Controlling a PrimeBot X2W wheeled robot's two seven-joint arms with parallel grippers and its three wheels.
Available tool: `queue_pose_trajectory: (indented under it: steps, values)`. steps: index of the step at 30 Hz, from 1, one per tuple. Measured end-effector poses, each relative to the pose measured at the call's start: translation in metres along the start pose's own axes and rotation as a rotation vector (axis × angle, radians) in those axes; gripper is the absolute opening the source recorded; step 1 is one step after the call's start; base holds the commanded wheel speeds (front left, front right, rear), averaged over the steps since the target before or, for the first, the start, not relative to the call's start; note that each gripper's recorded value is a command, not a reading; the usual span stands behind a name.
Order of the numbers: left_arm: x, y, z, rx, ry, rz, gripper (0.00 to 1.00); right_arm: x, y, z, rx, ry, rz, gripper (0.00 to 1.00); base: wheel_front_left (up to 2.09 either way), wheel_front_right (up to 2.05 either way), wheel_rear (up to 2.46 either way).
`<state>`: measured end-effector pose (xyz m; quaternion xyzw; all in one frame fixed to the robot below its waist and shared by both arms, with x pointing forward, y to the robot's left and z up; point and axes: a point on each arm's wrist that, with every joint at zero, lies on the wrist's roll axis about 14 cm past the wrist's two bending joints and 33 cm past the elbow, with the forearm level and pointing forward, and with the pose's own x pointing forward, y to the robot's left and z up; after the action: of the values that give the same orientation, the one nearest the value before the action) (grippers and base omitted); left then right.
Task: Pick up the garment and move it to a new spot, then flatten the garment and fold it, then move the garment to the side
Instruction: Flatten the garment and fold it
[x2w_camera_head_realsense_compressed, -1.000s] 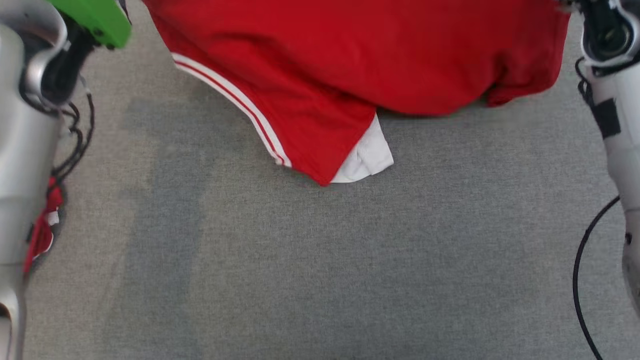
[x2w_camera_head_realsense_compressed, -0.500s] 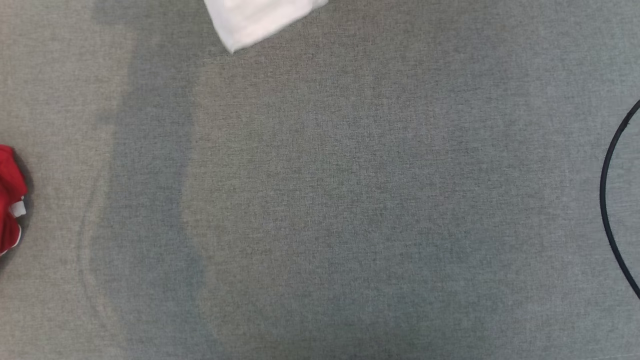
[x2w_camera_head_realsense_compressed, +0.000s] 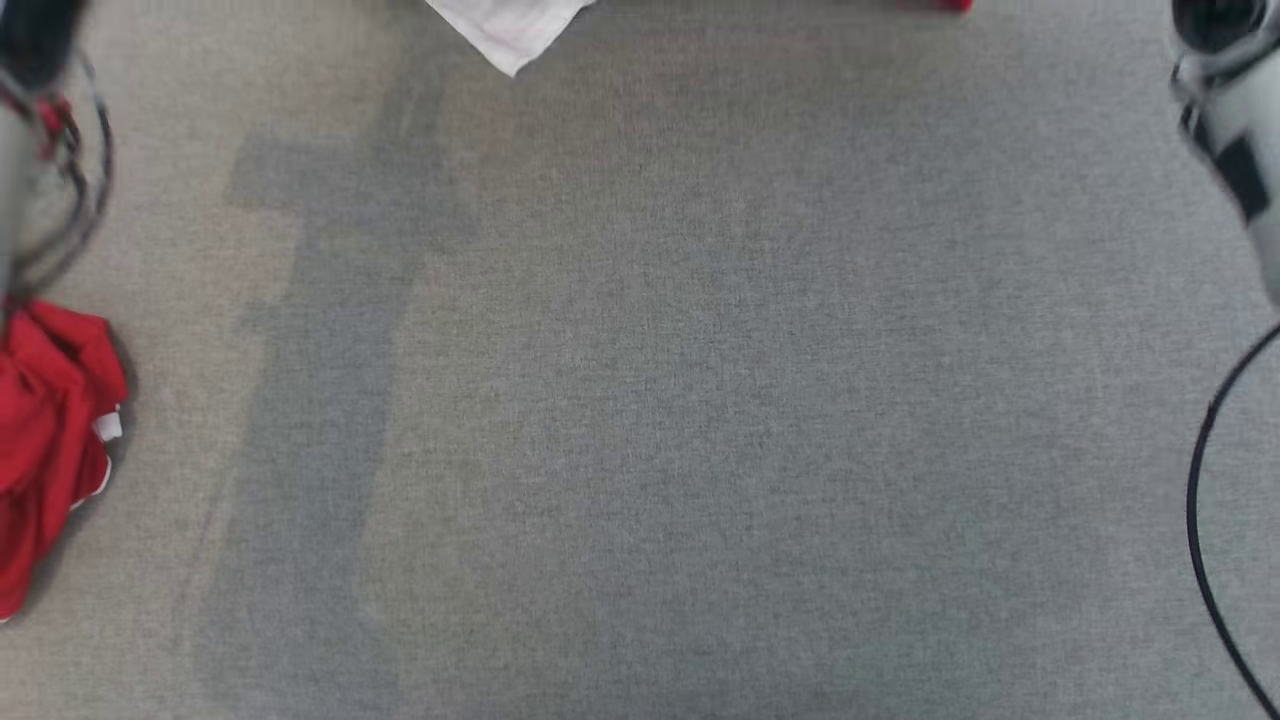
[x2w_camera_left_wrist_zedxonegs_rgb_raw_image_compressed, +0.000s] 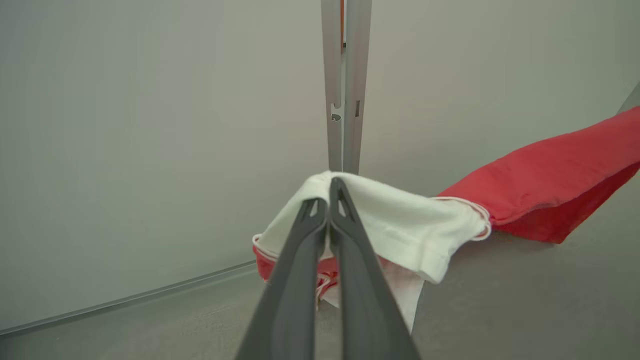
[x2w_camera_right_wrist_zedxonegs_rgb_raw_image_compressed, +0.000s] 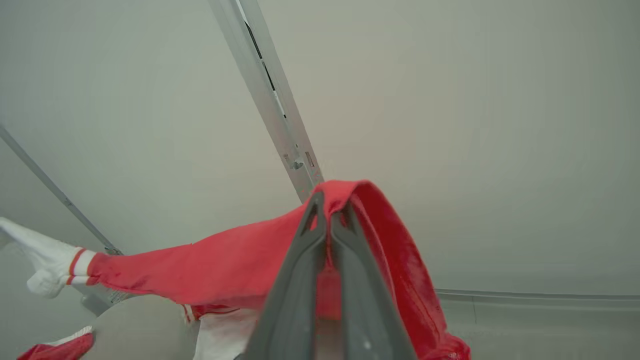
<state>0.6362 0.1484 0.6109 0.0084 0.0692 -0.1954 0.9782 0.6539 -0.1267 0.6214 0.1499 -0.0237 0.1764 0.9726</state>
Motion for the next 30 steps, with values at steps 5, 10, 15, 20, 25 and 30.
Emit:
queue_pose_trajectory:
  steps: [5,10,15,20,25,30]
  values:
    - [-0.048,-0.018,-0.079,-0.059,0.251,-0.05,0.0,-0.058,-0.014,-0.066,0.027,0.227,-0.041,0.0,0.0,0.0,0.0]
    - [-0.109,-0.033,-0.131,-0.116,0.464,-0.086,0.0,-0.125,-0.009,-0.115,0.054,0.475,-0.038,0.0,0.0,0.0,0.0]
    - [-0.173,-0.069,-0.168,-0.203,0.683,-0.165,0.0,-0.183,-0.001,-0.131,0.075,0.643,-0.027,0.0,0.0,0.0,0.0]
    - [-0.232,-0.103,-0.181,-0.218,0.866,-0.279,0.0,-0.236,-0.001,-0.144,0.133,0.821,-0.046,0.0,0.0,0.0,0.0]
    - [-0.274,-0.127,-0.18,-0.232,0.958,-0.356,0.0,-0.295,0.005,-0.168,0.161,1.048,-0.029,0.0,0.0,0.0,0.0]
    - [-0.306,-0.146,-0.188,-0.261,1.058,-0.411,0.0,-0.336,-0.002,-0.174,0.159,1.15,-0.03,0.0,0.0,0.0,0.0]
